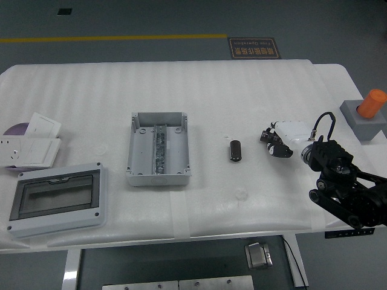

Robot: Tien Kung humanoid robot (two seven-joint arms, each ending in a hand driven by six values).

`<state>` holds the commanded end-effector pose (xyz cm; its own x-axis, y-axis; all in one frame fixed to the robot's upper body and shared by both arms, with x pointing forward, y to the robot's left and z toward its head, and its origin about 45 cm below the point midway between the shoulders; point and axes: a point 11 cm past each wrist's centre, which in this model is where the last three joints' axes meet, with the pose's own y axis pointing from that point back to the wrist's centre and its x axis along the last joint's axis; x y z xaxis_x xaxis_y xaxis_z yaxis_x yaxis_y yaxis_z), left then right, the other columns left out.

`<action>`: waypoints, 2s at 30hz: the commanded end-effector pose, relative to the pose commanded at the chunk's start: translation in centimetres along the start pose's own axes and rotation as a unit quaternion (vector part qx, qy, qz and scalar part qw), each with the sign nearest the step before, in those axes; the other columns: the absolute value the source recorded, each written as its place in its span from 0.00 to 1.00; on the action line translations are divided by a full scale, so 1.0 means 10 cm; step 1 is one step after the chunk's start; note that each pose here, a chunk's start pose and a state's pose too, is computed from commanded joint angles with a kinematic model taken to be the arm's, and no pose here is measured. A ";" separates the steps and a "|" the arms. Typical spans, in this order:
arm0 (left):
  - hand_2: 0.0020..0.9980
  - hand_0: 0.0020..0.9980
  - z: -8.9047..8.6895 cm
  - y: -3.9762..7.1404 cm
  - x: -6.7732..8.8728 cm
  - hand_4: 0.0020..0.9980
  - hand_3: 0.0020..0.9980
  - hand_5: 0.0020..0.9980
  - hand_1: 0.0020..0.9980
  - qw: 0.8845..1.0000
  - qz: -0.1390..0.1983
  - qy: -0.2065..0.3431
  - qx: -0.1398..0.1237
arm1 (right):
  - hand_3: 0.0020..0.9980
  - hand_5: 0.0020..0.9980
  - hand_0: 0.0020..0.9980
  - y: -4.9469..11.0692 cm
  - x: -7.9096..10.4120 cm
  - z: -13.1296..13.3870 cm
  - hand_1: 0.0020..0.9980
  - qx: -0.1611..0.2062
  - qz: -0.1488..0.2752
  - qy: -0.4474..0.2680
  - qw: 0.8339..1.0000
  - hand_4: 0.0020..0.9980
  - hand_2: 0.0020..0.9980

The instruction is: Pick up the battery,place it into the box

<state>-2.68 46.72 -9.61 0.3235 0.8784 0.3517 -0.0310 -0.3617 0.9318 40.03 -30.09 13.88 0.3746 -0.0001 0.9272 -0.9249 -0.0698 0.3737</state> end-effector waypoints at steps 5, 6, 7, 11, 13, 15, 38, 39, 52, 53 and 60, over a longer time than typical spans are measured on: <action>0.55 0.63 0.00 0.00 0.00 0.70 0.60 0.38 0.66 1.000 0.002 0.001 -0.001 | 0.71 0.23 0.31 0.01 0.07 -0.03 0.49 0.004 0.011 -0.009 1.000 0.25 0.64; 0.55 0.63 0.00 0.00 0.00 0.70 0.60 0.38 0.66 1.000 0.002 0.001 -0.001 | 0.71 0.23 0.31 0.01 0.09 -0.04 0.49 0.007 0.015 -0.012 1.000 0.25 0.64; 0.55 0.63 0.00 0.00 0.00 0.70 0.60 0.38 0.66 1.000 0.002 0.001 -0.001 | 0.71 0.23 0.31 0.02 0.13 -0.07 0.49 0.010 0.021 -0.016 1.000 0.25 0.64; 0.55 0.63 0.00 0.00 0.00 0.70 0.60 0.39 0.66 1.000 0.003 0.001 -0.001 | 0.71 0.23 0.31 0.04 0.31 -0.21 0.48 0.027 0.048 -0.036 0.998 0.25 0.64; 0.55 0.63 -0.01 0.00 0.00 0.70 0.60 0.39 0.66 1.000 0.003 0.001 0.000 | 0.71 0.23 0.30 0.06 0.42 -0.33 0.49 0.041 0.063 -0.049 0.996 0.25 0.63; 0.55 0.63 -0.01 0.00 0.00 0.70 0.60 0.39 0.66 1.000 0.003 0.001 0.000 | 0.71 0.23 0.30 0.08 0.50 -0.44 0.49 0.054 0.074 -0.059 0.994 0.25 0.63; 0.55 0.63 -0.02 0.00 0.00 0.70 0.60 0.40 0.66 1.000 0.003 0.006 0.002 | 1.00 0.73 0.59 0.06 0.46 -0.14 0.85 -0.033 0.036 -0.059 0.997 0.97 0.92; 0.55 0.63 -0.01 0.00 0.00 0.70 0.60 0.40 0.66 1.000 0.003 0.006 0.002 | 1.00 0.73 0.59 0.07 0.45 -0.13 0.85 -0.035 0.035 -0.058 0.997 0.97 0.92; 0.55 0.63 0.00 0.00 0.00 0.70 0.60 0.40 0.66 1.000 0.002 0.006 0.002 | 1.00 0.80 0.60 0.14 0.18 -0.10 0.84 -0.045 -0.001 -0.036 0.998 1.00 0.91; 0.55 0.63 0.00 0.00 0.00 0.70 0.60 0.40 0.66 1.000 0.002 0.006 0.001 | 1.00 0.80 0.60 0.14 0.15 -0.11 0.84 -0.044 -0.005 -0.034 0.998 1.00 0.91; 0.54 0.63 0.02 0.00 0.01 0.69 0.60 0.40 0.66 1.000 0.003 0.007 -0.001 | 1.00 0.81 0.59 0.13 0.02 -0.14 0.82 -0.045 -0.010 -0.024 0.999 1.00 0.87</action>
<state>-2.50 46.76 -9.60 0.3100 0.8807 0.3582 -0.0345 -0.3661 0.9299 38.83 -28.81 14.56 0.3929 -0.0471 0.9184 -0.9188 0.0198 0.3941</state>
